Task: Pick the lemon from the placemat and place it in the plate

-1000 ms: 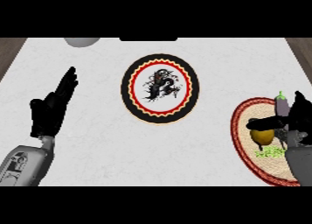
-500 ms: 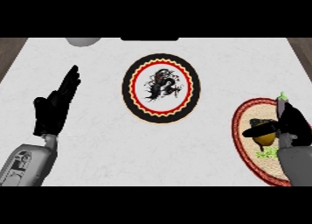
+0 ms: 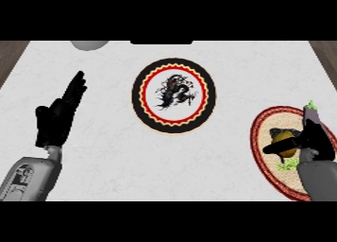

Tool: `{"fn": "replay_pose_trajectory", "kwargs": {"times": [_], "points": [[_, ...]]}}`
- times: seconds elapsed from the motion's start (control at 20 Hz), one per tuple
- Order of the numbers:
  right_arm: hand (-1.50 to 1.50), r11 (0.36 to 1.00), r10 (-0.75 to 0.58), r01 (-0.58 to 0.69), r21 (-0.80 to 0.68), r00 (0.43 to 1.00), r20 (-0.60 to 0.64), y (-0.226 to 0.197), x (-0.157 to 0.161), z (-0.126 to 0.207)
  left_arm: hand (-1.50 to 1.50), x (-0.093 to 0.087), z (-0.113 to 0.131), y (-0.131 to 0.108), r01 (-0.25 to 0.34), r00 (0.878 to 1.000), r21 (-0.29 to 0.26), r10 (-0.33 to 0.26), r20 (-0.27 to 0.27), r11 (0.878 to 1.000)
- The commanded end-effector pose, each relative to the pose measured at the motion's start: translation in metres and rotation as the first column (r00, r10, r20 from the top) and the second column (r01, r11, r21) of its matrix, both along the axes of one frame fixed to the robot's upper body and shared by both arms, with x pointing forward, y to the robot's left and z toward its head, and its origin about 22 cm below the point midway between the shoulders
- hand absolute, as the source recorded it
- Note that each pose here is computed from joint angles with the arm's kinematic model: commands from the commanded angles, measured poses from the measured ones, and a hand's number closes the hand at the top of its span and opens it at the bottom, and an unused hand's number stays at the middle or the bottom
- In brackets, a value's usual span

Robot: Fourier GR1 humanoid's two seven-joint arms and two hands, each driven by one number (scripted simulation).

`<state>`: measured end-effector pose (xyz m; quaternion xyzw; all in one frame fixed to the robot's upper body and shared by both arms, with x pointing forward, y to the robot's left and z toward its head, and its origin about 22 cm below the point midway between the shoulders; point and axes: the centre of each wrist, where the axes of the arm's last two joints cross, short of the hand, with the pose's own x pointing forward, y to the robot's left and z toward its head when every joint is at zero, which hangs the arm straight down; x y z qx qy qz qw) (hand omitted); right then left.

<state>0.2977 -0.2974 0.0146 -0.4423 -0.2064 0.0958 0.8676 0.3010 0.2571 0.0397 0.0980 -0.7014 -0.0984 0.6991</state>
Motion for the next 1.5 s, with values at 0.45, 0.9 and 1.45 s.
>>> {"fn": "replay_pose_trajectory", "kwargs": {"times": [0.45, 0.9, 1.45], "points": [[1.50, 0.993, -0.033, 0.034, -0.113, 0.999, 0.010, 0.004, -0.011, -0.027, 0.00, 0.001, -0.018, -0.006, 0.002, 1.000, -0.002, -0.002, -0.006, 1.000], [1.50, 0.640, 0.750, -0.737, -0.215, 0.661, -0.033, -0.002, 0.000, 0.005, 0.00, 0.009, 0.005, -0.007, 0.039, 0.999, -0.005, -0.039, 0.013, 0.999], [1.50, 0.503, 0.862, -0.624, -0.598, 0.313, 0.398, -0.019, 0.031, 0.072, 0.00, 0.001, 0.000, -0.002, -0.004, 1.000, -0.009, 0.004, -0.004, 1.000]]}}
